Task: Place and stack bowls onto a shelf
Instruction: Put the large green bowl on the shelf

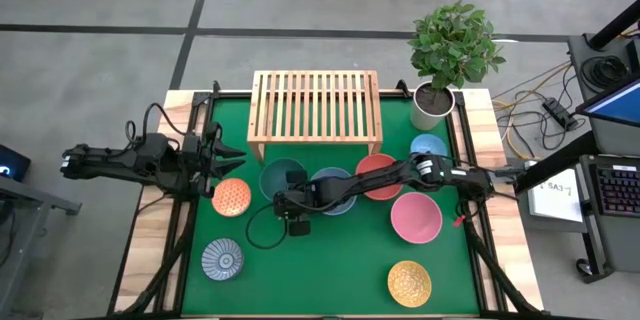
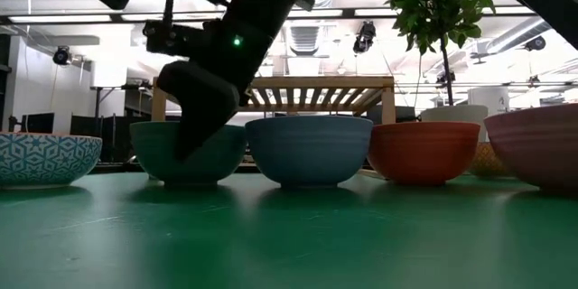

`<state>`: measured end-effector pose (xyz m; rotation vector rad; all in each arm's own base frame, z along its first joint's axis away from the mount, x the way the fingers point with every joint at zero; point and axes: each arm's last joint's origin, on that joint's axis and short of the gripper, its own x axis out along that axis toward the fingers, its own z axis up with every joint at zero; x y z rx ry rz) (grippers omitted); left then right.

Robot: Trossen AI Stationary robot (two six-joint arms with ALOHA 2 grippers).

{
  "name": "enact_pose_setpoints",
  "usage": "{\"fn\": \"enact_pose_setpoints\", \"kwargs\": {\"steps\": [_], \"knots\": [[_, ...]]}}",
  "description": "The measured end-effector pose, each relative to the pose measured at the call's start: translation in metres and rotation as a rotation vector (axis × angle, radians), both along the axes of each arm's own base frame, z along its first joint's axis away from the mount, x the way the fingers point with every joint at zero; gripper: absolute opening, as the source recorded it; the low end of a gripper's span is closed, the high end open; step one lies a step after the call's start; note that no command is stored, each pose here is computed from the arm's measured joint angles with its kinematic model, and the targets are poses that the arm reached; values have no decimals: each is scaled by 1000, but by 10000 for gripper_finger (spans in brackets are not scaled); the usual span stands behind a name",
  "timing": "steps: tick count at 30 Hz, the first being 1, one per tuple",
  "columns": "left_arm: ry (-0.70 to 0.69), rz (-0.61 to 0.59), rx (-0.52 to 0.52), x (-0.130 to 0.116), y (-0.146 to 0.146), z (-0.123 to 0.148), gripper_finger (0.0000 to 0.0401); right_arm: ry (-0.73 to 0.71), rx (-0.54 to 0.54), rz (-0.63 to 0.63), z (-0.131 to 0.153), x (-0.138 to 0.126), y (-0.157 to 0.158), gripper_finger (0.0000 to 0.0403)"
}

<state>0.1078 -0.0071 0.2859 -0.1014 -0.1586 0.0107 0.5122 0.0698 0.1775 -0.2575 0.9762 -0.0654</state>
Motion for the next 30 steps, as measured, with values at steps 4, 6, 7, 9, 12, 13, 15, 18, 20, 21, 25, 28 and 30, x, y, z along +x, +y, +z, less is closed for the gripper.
{"fn": "enact_pose_setpoints", "kwargs": {"steps": [4,6,7,9,12,13,15,18,20,21,25,28,30], "knots": [[0,4,21,0,0,0,76,-15,23,47,8,2,2,22],[0,4,20,0,0,0,76,-18,28,64,15,2,5,15],[0,4,20,0,0,0,76,-18,23,74,19,2,7,14],[-2,5,20,0,0,0,76,-22,14,99,33,2,12,11],[-4,5,20,0,0,0,76,-43,0,142,62,-1,21,9],[-4,5,20,0,0,0,76,-48,-6,157,72,-3,23,9],[-5,5,20,0,0,0,76,-70,-19,183,90,-5,26,9],[-8,5,19,0,0,1,76,-116,-63,228,115,-15,24,9],[-15,6,18,-1,0,2,76,-163,-83,216,134,-21,16,9],[-19,5,18,-1,0,2,76,-178,-94,192,141,-23,9,9],[-33,6,17,-2,0,3,76,-231,-117,100,163,-27,-27,9],[-38,7,16,-2,0,4,76,-251,-117,36,168,-26,-57,9],[-37,7,16,-2,0,4,76,-267,-111,-7,169,-25,-79,9]]}}
